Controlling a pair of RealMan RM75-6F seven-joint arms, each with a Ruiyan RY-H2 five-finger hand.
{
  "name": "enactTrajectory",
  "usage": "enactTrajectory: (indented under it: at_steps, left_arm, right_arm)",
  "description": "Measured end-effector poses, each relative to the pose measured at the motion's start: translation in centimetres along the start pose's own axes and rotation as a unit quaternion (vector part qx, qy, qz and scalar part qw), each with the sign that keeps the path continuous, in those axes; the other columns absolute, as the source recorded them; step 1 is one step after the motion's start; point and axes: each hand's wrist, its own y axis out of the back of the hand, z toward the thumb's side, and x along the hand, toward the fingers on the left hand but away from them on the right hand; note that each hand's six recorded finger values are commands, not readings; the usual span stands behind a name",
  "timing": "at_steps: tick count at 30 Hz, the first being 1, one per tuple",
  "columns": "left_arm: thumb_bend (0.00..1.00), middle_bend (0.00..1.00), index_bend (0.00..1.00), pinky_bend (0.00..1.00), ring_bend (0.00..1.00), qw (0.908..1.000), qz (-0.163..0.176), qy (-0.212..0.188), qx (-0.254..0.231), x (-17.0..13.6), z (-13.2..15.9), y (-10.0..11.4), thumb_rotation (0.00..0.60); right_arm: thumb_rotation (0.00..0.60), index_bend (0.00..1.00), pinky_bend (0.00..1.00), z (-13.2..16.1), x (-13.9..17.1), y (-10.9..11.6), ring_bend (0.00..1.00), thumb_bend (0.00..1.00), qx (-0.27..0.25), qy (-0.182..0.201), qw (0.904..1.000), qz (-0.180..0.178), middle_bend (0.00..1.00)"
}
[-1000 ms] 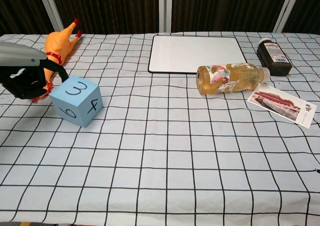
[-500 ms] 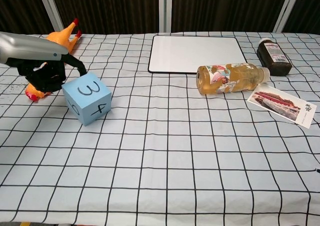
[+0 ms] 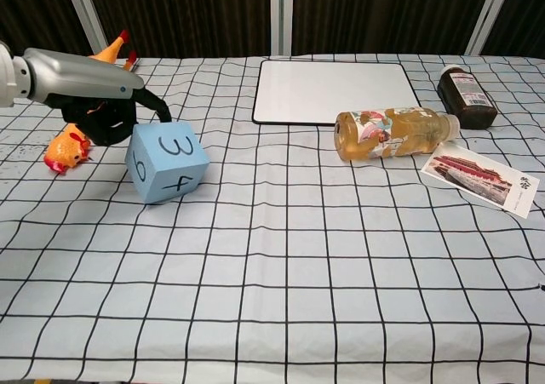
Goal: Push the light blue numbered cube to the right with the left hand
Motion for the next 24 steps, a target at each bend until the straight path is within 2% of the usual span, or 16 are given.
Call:
enactTrajectory:
  at_steps: [12, 24]
  left_arm:
    - [0.50, 0.80, 0.29, 0.73, 0.79, 0.9997, -0.003, 0.024, 0.005, -1.0, -1.6, 0.2, 0.600]
    - [0.51, 0.80, 0.29, 0.73, 0.79, 0.9997, 0.010, 0.020, 0.011, -1.1, -1.2, 1.1, 0.600]
  right_arm:
    - [0.600, 0.00, 0.00, 0.1, -0.1, -0.1, 0.00, 0.00, 0.000, 0.001, 1.0000, 0.000, 0.00]
    - [0.600, 0.00, 0.00, 0.0, -0.1, -0.1, 0.00, 0.00, -0.001, -0.001, 1.0000, 0.000, 0.00]
